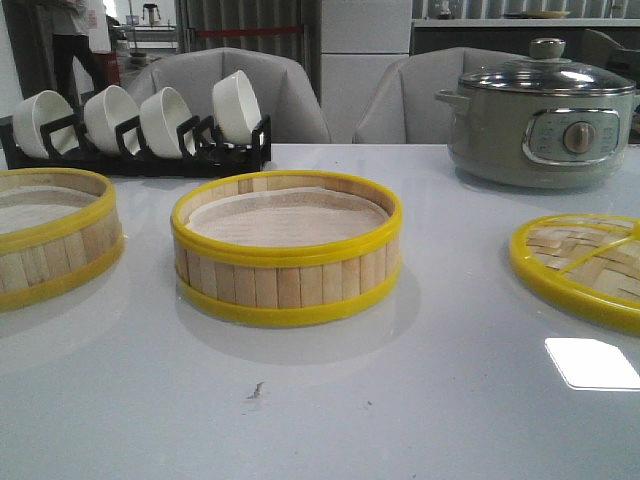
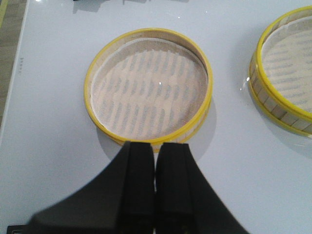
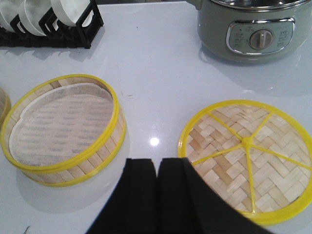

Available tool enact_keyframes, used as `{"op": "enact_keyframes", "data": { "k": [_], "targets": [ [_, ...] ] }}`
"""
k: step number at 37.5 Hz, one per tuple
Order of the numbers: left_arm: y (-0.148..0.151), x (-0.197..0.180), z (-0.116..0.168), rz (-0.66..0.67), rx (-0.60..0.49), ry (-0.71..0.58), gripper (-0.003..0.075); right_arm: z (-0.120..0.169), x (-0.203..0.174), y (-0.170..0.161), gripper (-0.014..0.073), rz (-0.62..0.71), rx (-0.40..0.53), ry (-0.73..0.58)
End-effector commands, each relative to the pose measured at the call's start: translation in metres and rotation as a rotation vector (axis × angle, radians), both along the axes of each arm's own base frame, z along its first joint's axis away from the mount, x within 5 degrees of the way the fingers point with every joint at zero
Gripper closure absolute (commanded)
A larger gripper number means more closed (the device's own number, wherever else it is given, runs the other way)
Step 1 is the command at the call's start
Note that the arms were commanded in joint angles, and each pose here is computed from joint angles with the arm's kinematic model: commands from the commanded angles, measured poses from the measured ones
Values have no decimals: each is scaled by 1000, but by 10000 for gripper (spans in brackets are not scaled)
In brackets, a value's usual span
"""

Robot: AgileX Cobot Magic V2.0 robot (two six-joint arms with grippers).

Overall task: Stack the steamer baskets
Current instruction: 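Move the left gripper down to the rim of the outer steamer basket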

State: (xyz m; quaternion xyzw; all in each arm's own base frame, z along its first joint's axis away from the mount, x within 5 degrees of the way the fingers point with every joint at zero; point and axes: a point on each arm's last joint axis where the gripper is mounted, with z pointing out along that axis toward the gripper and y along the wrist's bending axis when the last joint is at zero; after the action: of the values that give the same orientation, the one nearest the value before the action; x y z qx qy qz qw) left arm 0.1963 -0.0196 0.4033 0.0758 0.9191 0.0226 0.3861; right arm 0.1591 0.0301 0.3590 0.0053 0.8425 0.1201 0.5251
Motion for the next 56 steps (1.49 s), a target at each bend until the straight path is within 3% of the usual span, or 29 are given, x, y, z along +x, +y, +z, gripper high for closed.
{"op": "enact_keyframes", "data": {
  "k": [1,7,12,15,17,19,23,25,32,41,56],
  "targets": [
    [-3,-2,16,-17,-30,-93,634,20,10,0,545,-14,14,-150],
    [-5,-2,16,-22,-53,-93,634,21,22,1,545,-24,22,-203],
    [-7,-1,18,-28,-81,-109,634,17,25,-1,539,-36,15,-172],
    [-9,1,22,-39,-112,-158,615,11,25,-1,398,-35,-1,-111],
    [-10,2,23,-45,-117,-178,540,8,25,-2,220,-32,-24,-87],
    [-11,3,23,-47,-126,-180,435,7,25,-3,97,-31,-50,-77],
    [-12,6,22,-36,-147,-179,155,6,25,-3,79,-30,-66,-69],
    [-13,10,18,-36,-151,-155,92,6,24,-3,79,-30,-67,-66],
    [-20,27,2,-41,-208,-53,112,7,25,-3,79,-31,-64,-80],
    [-25,59,-26,-34,-188,52,174,3,26,-2,79,-32,-23,-37],
    [-46,107,-66,-66,-186,74,174,-3,32,-1,79,-31,-28,-2]
  ]
}}
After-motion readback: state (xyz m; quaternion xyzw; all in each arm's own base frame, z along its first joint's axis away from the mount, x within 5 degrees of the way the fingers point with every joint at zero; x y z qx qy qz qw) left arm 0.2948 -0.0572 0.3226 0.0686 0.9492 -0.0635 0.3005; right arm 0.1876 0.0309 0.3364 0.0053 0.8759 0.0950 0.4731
